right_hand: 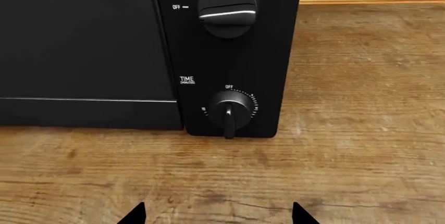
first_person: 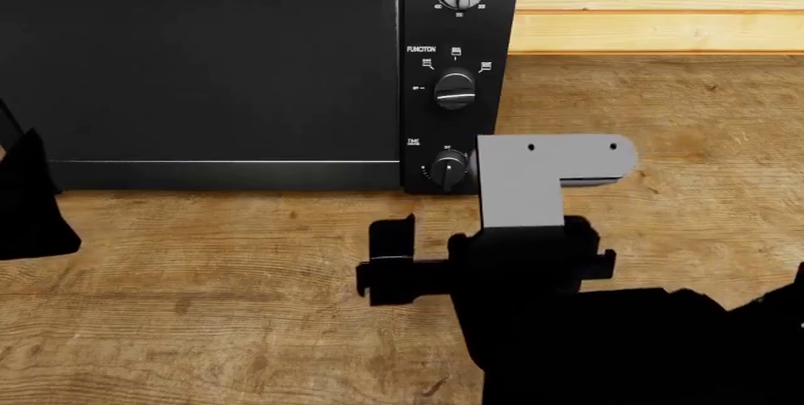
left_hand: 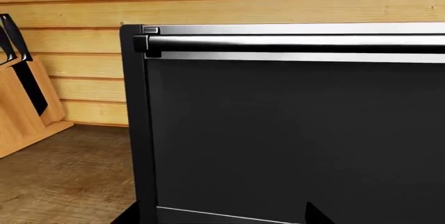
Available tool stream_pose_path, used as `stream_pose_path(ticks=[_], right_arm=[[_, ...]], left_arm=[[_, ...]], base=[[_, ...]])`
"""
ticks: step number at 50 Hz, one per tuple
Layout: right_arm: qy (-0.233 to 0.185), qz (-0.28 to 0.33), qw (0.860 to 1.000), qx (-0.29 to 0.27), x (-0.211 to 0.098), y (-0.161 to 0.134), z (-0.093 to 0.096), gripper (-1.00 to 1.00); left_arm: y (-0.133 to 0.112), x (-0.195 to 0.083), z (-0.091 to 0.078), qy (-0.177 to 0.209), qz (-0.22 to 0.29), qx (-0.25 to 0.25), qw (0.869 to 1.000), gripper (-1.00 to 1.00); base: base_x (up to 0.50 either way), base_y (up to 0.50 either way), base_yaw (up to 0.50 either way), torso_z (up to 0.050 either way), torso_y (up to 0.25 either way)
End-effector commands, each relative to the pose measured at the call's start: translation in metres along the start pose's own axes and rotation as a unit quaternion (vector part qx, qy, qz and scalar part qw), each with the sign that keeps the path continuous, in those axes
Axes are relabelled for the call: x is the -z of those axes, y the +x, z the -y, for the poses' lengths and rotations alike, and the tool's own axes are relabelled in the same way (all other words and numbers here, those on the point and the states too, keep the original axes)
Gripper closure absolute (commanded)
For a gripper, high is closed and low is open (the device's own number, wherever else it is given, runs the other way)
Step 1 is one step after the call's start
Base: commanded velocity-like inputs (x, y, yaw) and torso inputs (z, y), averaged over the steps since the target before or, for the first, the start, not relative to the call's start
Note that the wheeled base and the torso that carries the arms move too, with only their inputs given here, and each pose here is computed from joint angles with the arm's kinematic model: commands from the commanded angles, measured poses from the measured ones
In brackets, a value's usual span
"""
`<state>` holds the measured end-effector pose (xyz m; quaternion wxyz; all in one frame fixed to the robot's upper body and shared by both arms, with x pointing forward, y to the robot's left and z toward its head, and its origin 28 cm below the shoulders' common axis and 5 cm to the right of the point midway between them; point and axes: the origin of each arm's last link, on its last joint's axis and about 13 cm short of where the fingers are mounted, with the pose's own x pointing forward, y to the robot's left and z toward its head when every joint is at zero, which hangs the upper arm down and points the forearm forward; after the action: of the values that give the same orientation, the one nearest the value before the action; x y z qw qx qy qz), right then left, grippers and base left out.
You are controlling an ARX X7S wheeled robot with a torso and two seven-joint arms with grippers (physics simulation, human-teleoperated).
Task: Turn on the toaster oven by setting the timer.
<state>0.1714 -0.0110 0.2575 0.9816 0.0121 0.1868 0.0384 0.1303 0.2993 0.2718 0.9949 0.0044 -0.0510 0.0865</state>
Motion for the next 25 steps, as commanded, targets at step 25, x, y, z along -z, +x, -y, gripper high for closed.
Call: stream_pose_path(ticks=[25], right_arm=[[-0.012,0.012,1.0,0.021,0.0034,-0.0027,-0.0049,-1.0]], left_arm=[[-0.0012,0.0057,-0.0003,-0.011,-0.008,-0.005,1.0,-1.0]], base=[[0.0,0.0,0.0,0.0,0.0]])
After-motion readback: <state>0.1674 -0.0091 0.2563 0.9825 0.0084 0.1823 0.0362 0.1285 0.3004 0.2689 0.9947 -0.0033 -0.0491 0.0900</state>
